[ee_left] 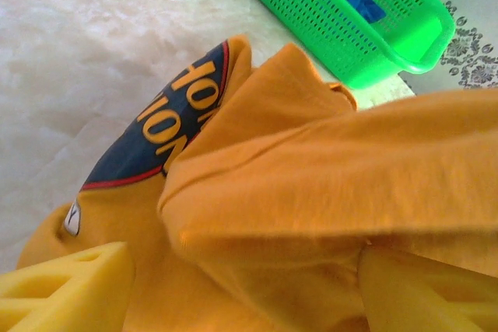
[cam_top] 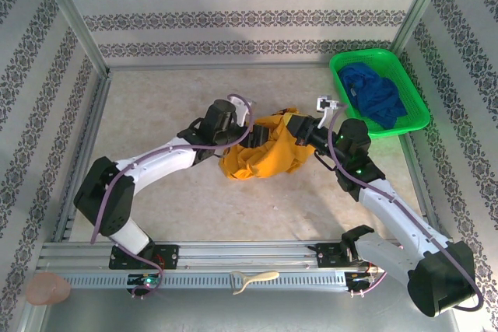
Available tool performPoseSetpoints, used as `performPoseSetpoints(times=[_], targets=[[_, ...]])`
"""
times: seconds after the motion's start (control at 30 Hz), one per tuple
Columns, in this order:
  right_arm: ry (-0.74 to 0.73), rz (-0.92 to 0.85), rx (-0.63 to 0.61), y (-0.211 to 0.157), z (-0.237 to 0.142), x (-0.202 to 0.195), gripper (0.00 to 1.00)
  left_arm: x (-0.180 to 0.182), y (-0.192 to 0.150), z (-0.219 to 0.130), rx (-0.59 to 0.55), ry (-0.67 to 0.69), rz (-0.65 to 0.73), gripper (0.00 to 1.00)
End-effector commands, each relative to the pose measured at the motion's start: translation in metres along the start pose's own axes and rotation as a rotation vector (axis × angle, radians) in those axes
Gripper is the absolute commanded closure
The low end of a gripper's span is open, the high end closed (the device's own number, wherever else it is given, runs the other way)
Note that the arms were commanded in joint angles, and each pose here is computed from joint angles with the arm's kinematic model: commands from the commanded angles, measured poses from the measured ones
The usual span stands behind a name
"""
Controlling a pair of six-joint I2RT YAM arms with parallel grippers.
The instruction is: Fold the inside-out t-shirt
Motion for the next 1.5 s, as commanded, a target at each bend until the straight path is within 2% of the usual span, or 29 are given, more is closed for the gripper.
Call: performPoseSetpoints(times=[0.0,0.1,0.13,0.2,0.27,0.3,0.33,0.43,0.63,0.67,0.7,0.73,0.77,0.83,0.97,1.13,1.3,1.47], targets=[[0.053,-0.012,-0.027,0.008,-0.001,0.011,1.00,-0.009,0.009,0.016,-0.009,-0.064,0.027,0.23],[0.055,-0.011,-0.028,0.007,-0.003,0.012,1.00,-0.018,0.014,0.035,-0.010,-0.153,-0.005,0.22],[0.047,-0.011,-0.035,0.008,-0.006,0.010,1.00,-0.022,0.016,0.041,-0.002,-0.193,-0.016,0.27],[0.022,-0.005,-0.050,0.010,-0.012,0.004,1.00,-0.028,0.020,0.050,0.013,-0.287,-0.052,0.50],[-0.024,0.013,-0.064,0.011,-0.021,-0.010,1.00,-0.028,0.030,0.044,0.010,-0.379,-0.104,0.83],[-0.052,0.023,-0.064,0.010,-0.024,-0.019,1.00,-0.027,0.035,0.037,0.001,-0.408,-0.126,0.94],[-0.086,0.039,-0.063,0.007,-0.028,-0.031,1.00,-0.023,0.043,0.026,-0.015,-0.436,-0.154,1.00],[-0.177,0.073,-0.030,-0.008,-0.027,-0.066,1.00,-0.027,0.058,-0.010,-0.010,-0.543,-0.204,1.00],[-0.360,0.121,0.123,-0.050,0.010,-0.137,1.00,-0.070,0.065,-0.073,0.092,-0.826,-0.200,1.00],[-0.364,0.140,0.148,-0.053,0.018,-0.145,0.92,-0.075,0.067,-0.080,0.093,-0.870,-0.203,1.00],[-0.352,0.152,0.165,-0.053,0.024,-0.147,0.72,-0.079,0.069,-0.085,0.095,-0.904,-0.212,1.00],[-0.339,0.166,0.180,-0.052,0.029,-0.146,0.60,-0.082,0.073,-0.089,0.087,-0.938,-0.224,1.00],[-0.327,0.165,0.178,-0.048,0.029,-0.141,0.54,-0.082,0.076,-0.090,0.076,-0.957,-0.253,1.00],[-0.332,0.152,0.155,-0.038,0.020,-0.128,0.49,-0.079,0.084,-0.093,0.035,-0.982,-0.296,1.00],[-0.375,0.041,0.090,-0.014,-0.018,-0.082,0.41,-0.056,0.091,-0.081,-0.030,-0.867,-0.427,1.00],[-0.376,-0.120,0.061,0.008,-0.042,-0.026,0.25,-0.037,0.082,-0.067,-0.019,-0.646,-0.455,1.00],[-0.306,-0.215,0.099,0.021,-0.013,0.004,0.19,-0.036,0.076,-0.062,0.020,-0.549,-0.475,1.00],[-0.289,-0.288,0.186,0.009,0.027,0.013,0.17,-0.043,0.075,-0.064,0.031,-0.523,-0.466,1.00]])
Point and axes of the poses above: each hand's point on the last joint's axis, 136 mm out from that joint toward the fingers, its own z axis out along the fingers, its own x axis along the line the jaws close on, y = z × x, the point moved 4 cm from there along -z, back along the fingers, and after that the axes turned 13 degrees about -z, right-handed, at the moved point
